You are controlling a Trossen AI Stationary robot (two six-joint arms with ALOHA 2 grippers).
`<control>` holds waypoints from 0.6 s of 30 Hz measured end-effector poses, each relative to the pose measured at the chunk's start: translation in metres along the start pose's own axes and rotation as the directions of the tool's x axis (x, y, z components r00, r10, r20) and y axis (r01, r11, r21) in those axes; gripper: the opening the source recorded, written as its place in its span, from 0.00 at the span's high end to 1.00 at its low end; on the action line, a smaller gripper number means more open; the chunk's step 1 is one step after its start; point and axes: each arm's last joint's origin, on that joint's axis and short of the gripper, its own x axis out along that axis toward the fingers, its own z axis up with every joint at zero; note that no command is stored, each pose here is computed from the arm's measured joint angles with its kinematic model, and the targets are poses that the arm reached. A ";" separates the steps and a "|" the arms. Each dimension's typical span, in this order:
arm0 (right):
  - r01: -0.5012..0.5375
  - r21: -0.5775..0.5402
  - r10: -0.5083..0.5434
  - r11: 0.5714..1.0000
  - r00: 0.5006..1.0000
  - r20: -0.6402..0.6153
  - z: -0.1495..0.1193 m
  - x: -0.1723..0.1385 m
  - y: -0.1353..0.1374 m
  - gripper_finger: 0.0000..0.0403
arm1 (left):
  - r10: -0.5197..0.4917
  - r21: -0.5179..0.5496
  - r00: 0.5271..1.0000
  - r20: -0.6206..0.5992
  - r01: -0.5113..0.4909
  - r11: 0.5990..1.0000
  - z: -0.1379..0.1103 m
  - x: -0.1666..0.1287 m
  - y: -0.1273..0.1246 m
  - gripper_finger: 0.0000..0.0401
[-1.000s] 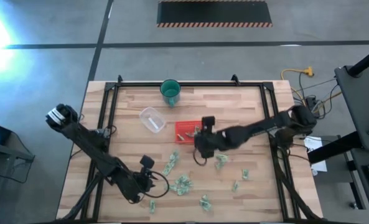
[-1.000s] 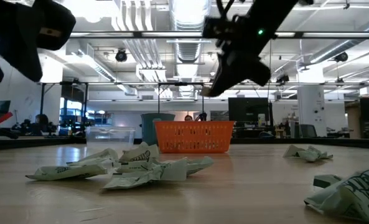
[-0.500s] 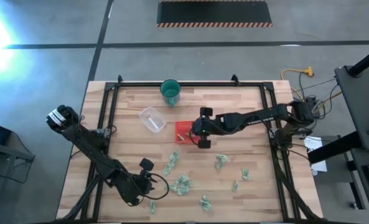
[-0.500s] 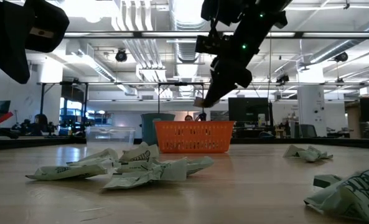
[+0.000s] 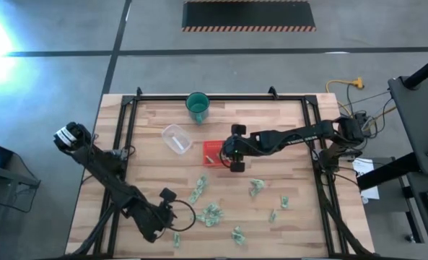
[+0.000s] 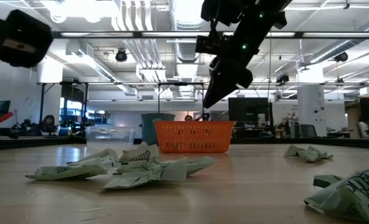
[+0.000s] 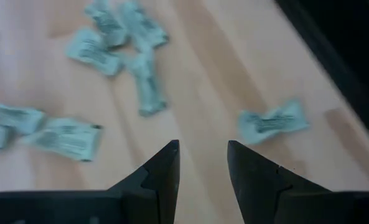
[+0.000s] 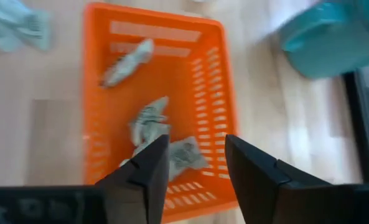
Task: Pick and place items into bin
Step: Put the stevia packet into the orange bin
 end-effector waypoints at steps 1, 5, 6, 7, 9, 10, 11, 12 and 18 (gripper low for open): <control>-0.022 -0.003 0.022 1.000 1.000 0.003 0.000 0.000 0.001 0.63 | -0.019 -0.002 1.000 0.005 0.019 1.000 0.000 0.001 -0.002 0.70; -0.077 0.009 0.077 0.997 0.997 0.007 0.000 -0.001 0.005 0.62 | -0.058 0.002 0.998 0.021 0.058 0.998 -0.001 0.010 -0.011 0.70; -0.081 0.009 0.081 0.997 0.997 0.006 0.000 -0.001 0.006 0.62 | -0.059 0.002 0.998 0.018 0.059 0.998 -0.001 0.014 -0.012 0.70; -0.085 0.006 0.085 0.996 0.996 0.006 0.000 -0.002 0.008 0.62 | -0.056 0.005 0.998 0.006 0.056 0.998 -0.002 0.019 -0.013 0.70; -0.093 -0.008 0.093 0.996 0.996 0.006 0.000 -0.003 0.013 0.63 | -0.048 0.005 0.999 -0.024 0.049 0.999 -0.005 0.028 -0.015 0.70; -0.098 -0.016 0.098 0.995 0.995 0.007 0.000 -0.004 0.017 0.63 | -0.045 -0.004 0.998 -0.036 0.045 0.999 -0.005 0.032 -0.016 0.70; -0.105 -0.025 0.105 0.994 0.994 0.010 0.000 -0.005 0.020 0.64 | -0.045 -0.005 0.998 -0.042 0.045 0.999 -0.005 0.035 -0.017 0.70; -0.111 -0.033 0.111 0.993 0.994 0.012 0.000 -0.006 0.023 0.64 | -0.045 -0.005 0.998 -0.048 0.045 0.999 -0.005 0.038 -0.018 0.70; -0.130 -0.069 0.132 0.989 0.991 0.020 0.001 -0.011 0.037 0.66 | -0.069 -0.011 0.997 -0.032 0.069 0.998 0.000 0.042 -0.022 0.70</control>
